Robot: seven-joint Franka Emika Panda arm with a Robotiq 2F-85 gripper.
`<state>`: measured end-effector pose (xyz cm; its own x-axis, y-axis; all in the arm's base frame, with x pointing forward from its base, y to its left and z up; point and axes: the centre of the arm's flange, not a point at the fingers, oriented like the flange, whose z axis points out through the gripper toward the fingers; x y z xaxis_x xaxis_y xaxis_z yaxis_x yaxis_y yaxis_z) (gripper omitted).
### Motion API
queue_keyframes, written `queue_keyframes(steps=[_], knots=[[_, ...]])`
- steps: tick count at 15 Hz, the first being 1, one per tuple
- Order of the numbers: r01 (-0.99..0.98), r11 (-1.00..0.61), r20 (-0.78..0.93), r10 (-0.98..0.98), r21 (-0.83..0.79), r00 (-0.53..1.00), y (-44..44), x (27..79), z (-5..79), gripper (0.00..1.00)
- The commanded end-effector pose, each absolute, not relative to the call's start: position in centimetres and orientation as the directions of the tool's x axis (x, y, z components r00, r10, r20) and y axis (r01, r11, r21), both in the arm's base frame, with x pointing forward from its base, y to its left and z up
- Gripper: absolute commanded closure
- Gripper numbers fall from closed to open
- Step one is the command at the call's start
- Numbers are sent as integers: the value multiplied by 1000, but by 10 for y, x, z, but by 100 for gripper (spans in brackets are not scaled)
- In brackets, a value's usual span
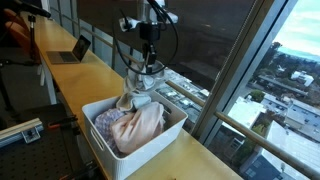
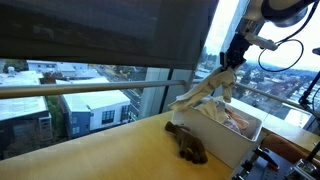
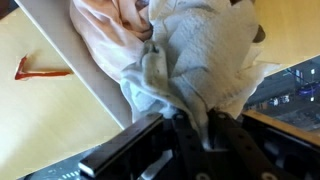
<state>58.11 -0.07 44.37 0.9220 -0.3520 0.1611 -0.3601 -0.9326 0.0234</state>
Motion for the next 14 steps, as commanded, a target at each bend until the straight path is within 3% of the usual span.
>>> queue_keyframes(steps=[1,6,14], knots=[[-386,-921,193,-371,45,908,-33,567,469,95],[-420,-905,210,-399,68,893,-60,557,469,95],[-341,-935,89,-333,97,939,2,551,374,95]])
